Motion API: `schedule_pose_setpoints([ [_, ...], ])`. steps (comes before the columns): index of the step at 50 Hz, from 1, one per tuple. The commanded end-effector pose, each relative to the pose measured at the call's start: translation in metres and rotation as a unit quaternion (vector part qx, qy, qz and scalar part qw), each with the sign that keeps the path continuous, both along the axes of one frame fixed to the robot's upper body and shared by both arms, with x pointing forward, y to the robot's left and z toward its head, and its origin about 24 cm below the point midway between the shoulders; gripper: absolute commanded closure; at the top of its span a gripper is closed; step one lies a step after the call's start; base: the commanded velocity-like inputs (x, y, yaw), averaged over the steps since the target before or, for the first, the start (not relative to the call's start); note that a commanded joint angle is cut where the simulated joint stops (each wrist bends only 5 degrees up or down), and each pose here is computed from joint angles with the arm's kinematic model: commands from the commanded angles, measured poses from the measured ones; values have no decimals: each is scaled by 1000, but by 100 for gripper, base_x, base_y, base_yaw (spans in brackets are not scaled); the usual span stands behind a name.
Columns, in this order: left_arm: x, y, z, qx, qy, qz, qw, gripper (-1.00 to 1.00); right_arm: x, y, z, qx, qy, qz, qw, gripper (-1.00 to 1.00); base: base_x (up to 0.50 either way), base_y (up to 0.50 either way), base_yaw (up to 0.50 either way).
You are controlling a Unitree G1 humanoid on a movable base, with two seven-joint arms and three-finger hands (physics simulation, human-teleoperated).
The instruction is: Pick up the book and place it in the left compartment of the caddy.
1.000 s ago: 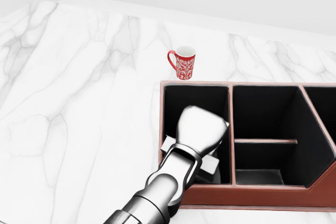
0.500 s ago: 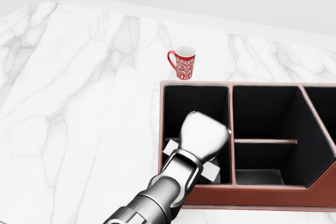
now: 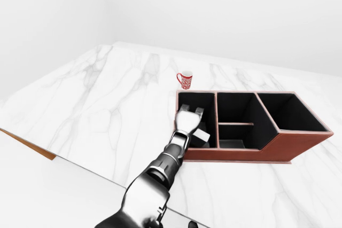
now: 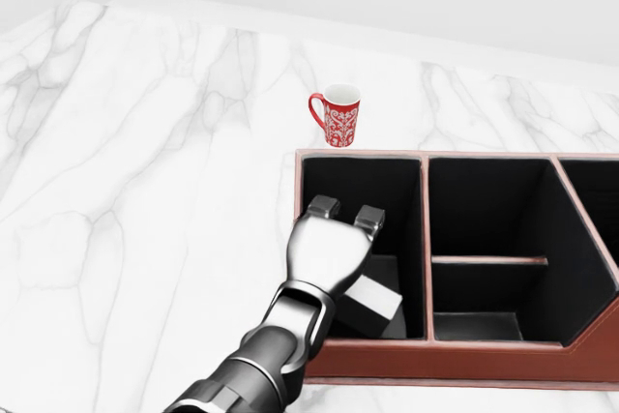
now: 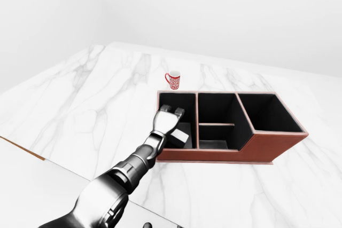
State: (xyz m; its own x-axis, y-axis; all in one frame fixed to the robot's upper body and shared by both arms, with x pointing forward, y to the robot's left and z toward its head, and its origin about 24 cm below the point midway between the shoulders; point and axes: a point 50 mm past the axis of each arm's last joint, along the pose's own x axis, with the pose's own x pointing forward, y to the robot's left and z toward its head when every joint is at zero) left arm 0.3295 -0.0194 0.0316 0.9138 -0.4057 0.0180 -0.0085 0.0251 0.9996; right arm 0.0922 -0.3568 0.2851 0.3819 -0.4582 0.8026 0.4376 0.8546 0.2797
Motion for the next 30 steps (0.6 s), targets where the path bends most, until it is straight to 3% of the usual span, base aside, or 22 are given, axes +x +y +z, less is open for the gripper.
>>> schedule_pose_setpoints([
  [1,3,17,-7,-21,14,36,999,-100,1,0,-1,-2,3,-1,1000,-100,0,0,0],
  [14,0,5,11,-46,-43,13,998,-100,0,1,-1,-4,4,-2,1000,-100,0,0,0],
  [19,-24,-7,48,-30,-103,-30,994,-100,1,1,-1,-6,6,-2,1000,-100,0,0,0],
  [30,-73,-4,117,3,-185,-1,983,-100,0,2,-1,-8,5,-3,1000,-100,0,0,0],
])
